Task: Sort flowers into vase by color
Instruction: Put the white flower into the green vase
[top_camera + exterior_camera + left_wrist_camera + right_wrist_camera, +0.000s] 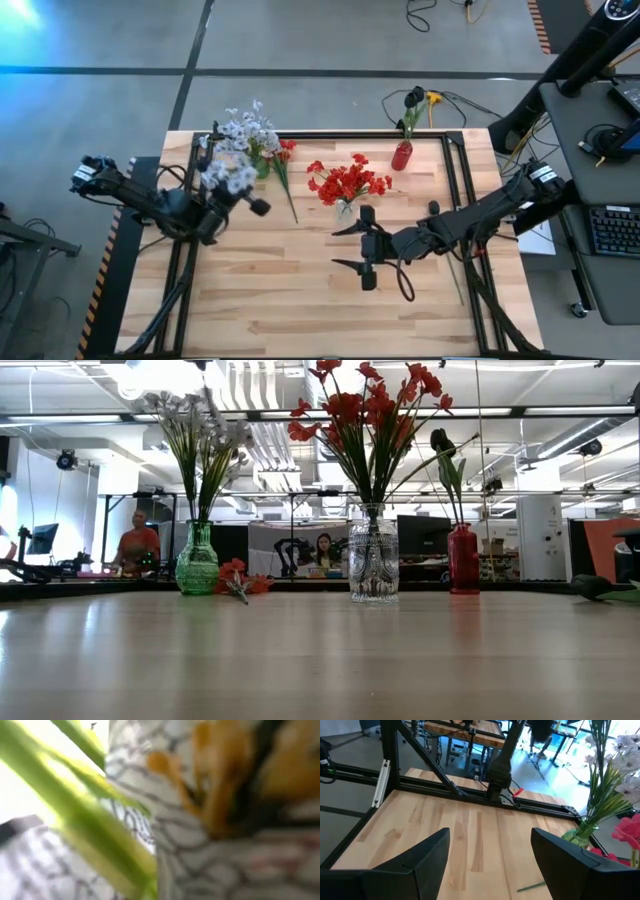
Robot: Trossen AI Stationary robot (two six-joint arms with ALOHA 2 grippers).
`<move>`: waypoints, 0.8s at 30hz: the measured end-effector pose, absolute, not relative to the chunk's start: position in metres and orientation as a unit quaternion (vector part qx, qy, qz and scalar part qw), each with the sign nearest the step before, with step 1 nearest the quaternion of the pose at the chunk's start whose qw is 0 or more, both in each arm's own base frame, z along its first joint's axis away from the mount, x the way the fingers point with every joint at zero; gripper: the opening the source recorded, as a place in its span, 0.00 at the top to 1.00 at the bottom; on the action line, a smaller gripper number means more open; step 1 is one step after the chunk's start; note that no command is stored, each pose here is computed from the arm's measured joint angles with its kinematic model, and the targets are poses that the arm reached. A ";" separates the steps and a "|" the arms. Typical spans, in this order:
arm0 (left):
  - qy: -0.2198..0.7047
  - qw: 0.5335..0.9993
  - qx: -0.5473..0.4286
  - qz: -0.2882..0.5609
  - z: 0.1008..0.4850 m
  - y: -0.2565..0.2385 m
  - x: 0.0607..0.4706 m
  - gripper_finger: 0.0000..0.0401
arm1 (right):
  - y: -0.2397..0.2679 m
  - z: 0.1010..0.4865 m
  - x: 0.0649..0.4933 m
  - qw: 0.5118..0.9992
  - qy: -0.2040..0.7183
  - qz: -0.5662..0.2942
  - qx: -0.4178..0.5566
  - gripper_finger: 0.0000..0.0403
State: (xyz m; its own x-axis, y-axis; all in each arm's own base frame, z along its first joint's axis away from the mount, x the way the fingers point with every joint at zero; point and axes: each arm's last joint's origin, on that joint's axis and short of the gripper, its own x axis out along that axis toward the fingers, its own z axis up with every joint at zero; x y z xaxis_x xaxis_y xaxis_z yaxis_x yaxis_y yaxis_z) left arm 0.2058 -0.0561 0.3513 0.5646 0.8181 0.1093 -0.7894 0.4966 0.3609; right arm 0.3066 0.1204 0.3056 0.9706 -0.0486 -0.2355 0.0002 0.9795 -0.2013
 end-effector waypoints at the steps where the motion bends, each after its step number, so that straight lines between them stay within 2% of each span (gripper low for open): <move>1: 0.029 0.877 0.197 0.437 0.348 -0.058 0.209 1.00 | 0.120 0.306 0.307 0.988 0.121 -0.013 -0.100 0.32; 5: 0.033 0.928 0.215 0.304 0.327 -0.066 0.220 1.00 | 0.118 0.306 0.307 0.987 0.121 -0.016 -0.100 0.33; 14: 0.113 0.963 0.172 0.174 0.304 -0.068 0.208 1.00 | 0.118 0.305 0.307 0.987 0.125 -0.016 -0.101 0.32; 19: 0.090 0.968 0.138 0.187 0.319 -0.058 0.188 1.00 | 0.117 0.305 0.308 0.987 0.125 -0.017 -0.103 0.32; 24: 0.071 0.946 0.110 0.297 0.332 -0.042 0.167 1.00 | 0.116 0.305 0.308 0.987 0.125 -0.019 -0.102 0.32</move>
